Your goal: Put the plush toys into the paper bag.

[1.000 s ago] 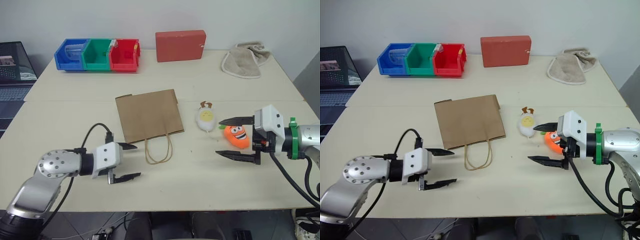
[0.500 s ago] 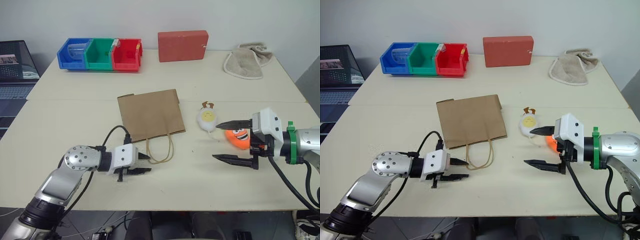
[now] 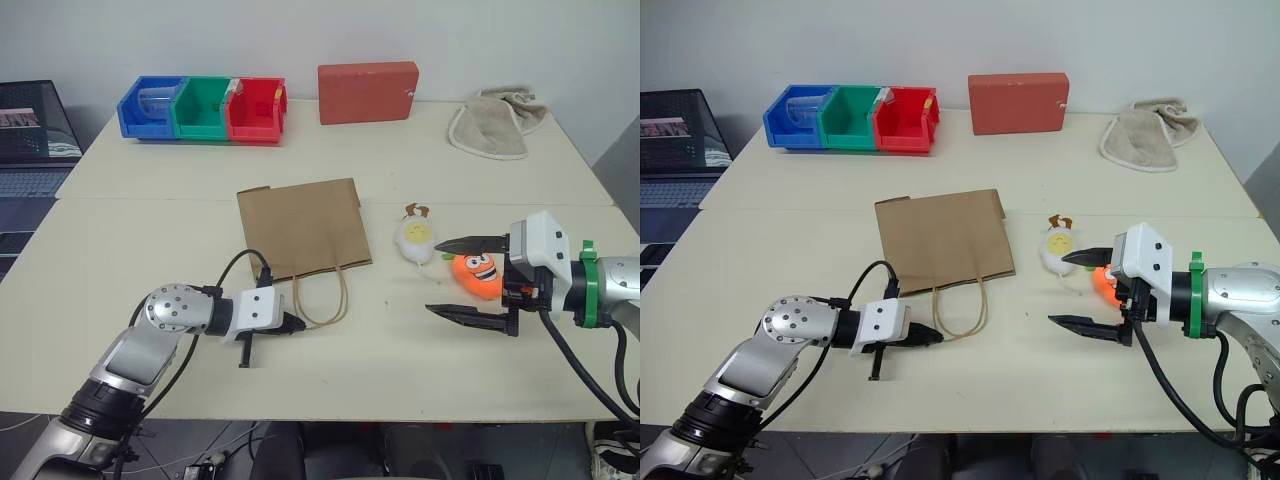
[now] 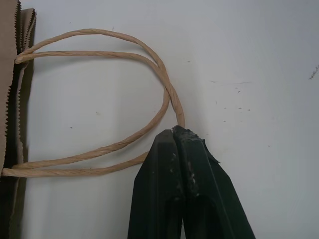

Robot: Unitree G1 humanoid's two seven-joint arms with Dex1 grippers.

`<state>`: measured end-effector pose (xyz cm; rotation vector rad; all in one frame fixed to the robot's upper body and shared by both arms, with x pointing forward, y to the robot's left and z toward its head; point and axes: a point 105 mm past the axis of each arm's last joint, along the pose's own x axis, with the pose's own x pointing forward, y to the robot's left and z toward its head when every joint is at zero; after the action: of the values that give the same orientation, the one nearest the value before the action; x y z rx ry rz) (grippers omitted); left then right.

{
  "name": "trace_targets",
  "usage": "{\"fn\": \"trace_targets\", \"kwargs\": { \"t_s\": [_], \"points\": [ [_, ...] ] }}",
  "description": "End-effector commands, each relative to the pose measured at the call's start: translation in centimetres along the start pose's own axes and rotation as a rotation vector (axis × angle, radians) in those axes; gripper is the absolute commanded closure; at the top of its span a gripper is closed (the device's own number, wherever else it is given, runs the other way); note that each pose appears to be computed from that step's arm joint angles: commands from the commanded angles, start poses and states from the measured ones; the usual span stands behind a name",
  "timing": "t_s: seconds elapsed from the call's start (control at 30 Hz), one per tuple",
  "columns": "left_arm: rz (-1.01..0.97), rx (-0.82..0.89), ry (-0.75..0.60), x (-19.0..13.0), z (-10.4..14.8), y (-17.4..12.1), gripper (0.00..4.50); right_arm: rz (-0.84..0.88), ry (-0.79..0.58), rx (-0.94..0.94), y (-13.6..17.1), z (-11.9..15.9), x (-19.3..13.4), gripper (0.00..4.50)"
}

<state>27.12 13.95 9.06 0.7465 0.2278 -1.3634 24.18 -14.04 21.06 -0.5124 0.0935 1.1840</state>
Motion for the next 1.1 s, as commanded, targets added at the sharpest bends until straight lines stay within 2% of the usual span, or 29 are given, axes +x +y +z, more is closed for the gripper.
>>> {"fn": "trace_targets", "kwargs": {
  "t_s": [0.03, 0.27, 0.37, 0.43, 0.8, 0.93, 0.97, 1.0, 1.1],
  "points": [
    [-0.008, 0.018, -0.052, -0.7, 1.5, 0.4, 4.46, -0.012, -0.019, -0.035, 0.0, 1.0, -0.5, 0.0],
    [-0.05, -0.008, -0.086, -0.7, 2.3, -0.1, 4.46, -0.016, -0.019, -0.028, -0.1, 0.9, -0.5, 0.0],
    [-0.069, 0.034, -0.039, -0.5, 1.6, -0.3, 3.9, -0.012, -0.019, -0.027, -0.1, 0.9, -0.5, 0.0],
    [-0.065, 0.05, -0.031, -0.3, 1.4, -0.2, 3.33, -0.01, -0.017, -0.027, 0.0, 0.9, -0.5, 0.0],
    [-0.046, 0.086, -0.016, 0.8, 0.4, 0.0, 3.33, -0.008, -0.016, -0.023, 0.1, 1.0, -0.5, 0.0],
    [-0.051, 0.105, -0.001, 1.1, 0.0, -0.1, 4.13, -0.005, -0.014, -0.028, 0.1, 1.1, -0.5, 0.0],
    [-0.056, 0.111, 0.001, 1.2, -0.1, -0.1, 4.13, -0.005, -0.014, -0.029, 0.1, 1.2, -0.5, 0.0],
    [-0.065, 0.121, 0.009, 1.3, -0.3, -0.3, 4.32, -0.004, -0.014, -0.033, 0.1, 1.3, -0.5, 0.0],
    [-0.077, 0.14, 0.017, 1.5, -0.5, -0.5, 4.32, -0.004, -0.015, -0.038, 0.0, 1.4, -0.5, 0.0]
  ]
}}
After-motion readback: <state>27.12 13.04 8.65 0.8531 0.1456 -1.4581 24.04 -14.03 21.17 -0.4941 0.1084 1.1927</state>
